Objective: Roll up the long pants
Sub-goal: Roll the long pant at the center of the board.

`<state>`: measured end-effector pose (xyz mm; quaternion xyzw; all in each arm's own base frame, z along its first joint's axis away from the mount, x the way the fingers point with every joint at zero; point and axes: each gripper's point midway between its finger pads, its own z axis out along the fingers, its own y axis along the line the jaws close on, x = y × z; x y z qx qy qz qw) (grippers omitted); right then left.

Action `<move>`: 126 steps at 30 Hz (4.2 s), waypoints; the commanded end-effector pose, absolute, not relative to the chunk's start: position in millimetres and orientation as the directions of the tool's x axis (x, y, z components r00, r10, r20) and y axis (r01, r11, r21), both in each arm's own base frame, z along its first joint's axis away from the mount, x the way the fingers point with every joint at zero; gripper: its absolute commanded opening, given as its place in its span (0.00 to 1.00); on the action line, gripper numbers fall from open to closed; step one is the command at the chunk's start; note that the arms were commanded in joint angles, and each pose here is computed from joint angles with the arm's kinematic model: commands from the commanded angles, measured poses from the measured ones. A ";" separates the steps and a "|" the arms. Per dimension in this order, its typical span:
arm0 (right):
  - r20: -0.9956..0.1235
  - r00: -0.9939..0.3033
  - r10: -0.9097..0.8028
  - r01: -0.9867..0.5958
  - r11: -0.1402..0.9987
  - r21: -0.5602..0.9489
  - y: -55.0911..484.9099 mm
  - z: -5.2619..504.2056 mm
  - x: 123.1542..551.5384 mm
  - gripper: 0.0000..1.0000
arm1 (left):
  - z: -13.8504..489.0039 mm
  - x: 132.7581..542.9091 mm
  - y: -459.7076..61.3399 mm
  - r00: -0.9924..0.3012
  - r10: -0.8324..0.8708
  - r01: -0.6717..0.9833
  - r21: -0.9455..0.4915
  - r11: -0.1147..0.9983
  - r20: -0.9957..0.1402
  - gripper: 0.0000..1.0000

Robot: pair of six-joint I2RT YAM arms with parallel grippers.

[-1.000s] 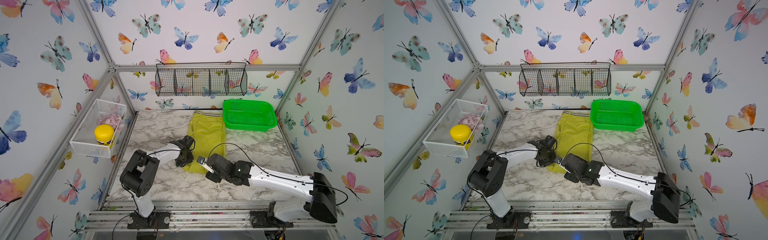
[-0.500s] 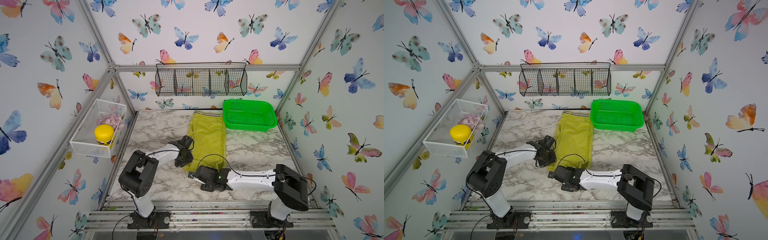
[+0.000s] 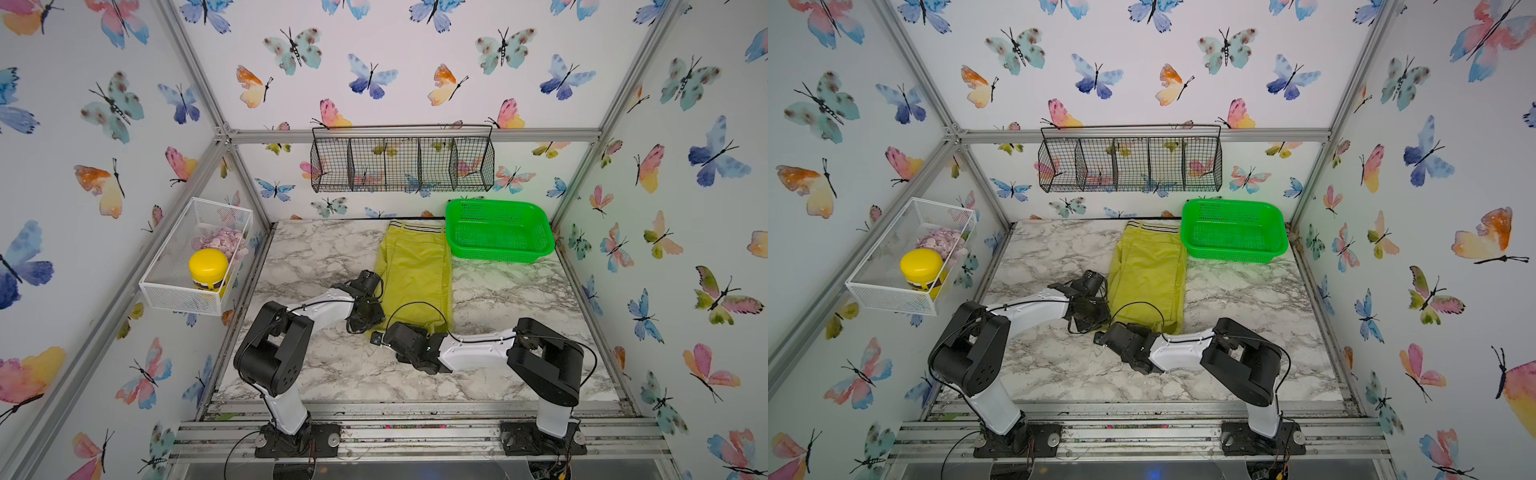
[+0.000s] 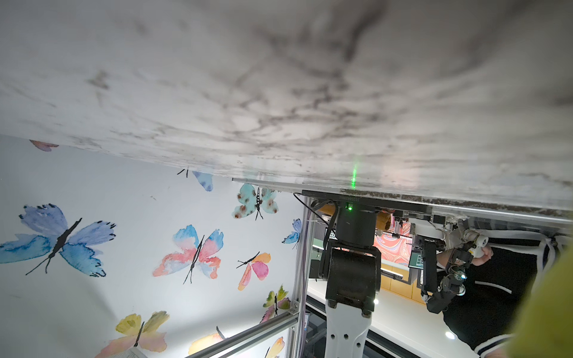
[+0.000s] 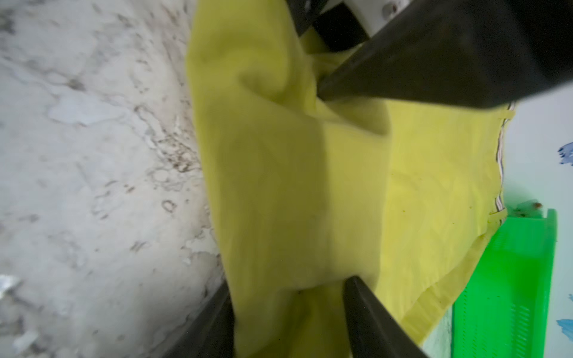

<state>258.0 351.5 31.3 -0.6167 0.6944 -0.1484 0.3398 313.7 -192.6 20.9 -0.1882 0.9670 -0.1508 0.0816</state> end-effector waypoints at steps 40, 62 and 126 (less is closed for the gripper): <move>-0.415 -0.238 -0.878 -0.947 0.116 0.298 377.0 69.2 184.2 0.04 | 6.9 352.2 -234.1 -0.937 -0.345 -0.331 -0.438 0.836 0.051 0.00; -0.346 -0.433 -0.832 -0.891 0.337 0.305 344.9 -14.5 254.7 0.07 | 121.1 337.7 -136.5 -0.809 -0.553 -0.339 -0.609 0.717 -0.201 0.00; -0.655 -0.434 -0.619 -0.632 0.727 -0.269 254.9 197.9 306.6 0.68 | -77.4 229.3 -150.0 -0.942 -0.295 -0.306 -0.047 0.951 0.162 0.00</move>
